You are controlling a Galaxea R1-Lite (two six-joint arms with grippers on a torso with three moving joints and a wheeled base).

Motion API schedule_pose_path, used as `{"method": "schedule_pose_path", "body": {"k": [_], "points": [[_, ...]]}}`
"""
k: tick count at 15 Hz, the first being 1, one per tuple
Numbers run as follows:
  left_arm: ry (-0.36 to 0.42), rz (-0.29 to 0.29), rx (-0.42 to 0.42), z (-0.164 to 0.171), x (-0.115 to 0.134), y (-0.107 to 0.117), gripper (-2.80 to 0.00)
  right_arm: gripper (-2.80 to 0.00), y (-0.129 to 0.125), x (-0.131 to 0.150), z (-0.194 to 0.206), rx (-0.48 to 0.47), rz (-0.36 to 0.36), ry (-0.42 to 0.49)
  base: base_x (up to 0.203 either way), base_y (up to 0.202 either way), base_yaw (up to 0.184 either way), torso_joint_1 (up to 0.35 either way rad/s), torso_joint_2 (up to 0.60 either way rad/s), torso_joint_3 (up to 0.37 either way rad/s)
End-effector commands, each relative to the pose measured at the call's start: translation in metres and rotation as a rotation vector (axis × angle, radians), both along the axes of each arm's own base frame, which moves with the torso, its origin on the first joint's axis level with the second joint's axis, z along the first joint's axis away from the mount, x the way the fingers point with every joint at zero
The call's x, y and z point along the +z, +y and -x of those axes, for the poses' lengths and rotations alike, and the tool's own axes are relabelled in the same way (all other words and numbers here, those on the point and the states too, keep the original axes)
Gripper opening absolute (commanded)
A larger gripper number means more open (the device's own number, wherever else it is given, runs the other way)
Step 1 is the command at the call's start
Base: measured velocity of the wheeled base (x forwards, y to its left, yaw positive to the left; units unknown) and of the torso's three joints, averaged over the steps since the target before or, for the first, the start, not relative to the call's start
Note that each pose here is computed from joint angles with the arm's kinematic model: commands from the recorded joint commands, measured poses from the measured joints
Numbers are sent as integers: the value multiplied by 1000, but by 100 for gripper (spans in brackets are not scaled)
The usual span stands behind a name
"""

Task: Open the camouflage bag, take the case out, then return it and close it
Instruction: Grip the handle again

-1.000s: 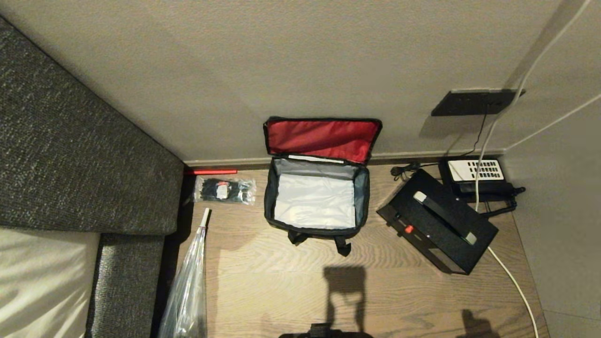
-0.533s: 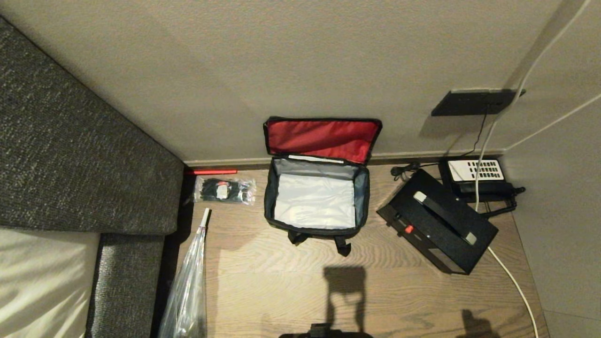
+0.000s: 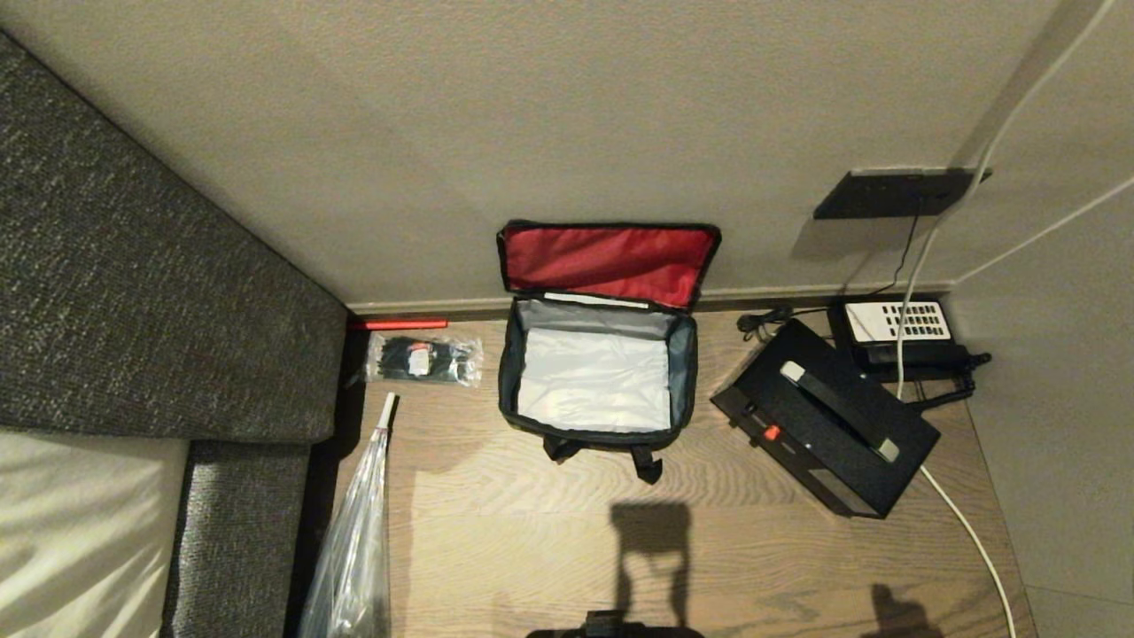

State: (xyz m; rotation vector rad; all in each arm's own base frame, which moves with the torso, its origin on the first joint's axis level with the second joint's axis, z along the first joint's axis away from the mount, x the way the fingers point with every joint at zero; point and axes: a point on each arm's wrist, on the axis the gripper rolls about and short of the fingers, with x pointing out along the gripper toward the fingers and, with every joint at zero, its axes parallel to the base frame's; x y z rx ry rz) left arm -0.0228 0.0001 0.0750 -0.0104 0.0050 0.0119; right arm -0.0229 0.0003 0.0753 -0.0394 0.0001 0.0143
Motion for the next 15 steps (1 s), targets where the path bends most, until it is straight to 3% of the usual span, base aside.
{"method": "schedule_pose_path", "body": {"k": [1,15], "points": [[1,0,0,0,-1,0,-280,-280,0,0,0,1,1,-4,0,0,0,0,0,0],[1,0,0,0,-1,0,-280,-280,0,0,0,1,1,-4,0,0,0,0,0,0]]}}
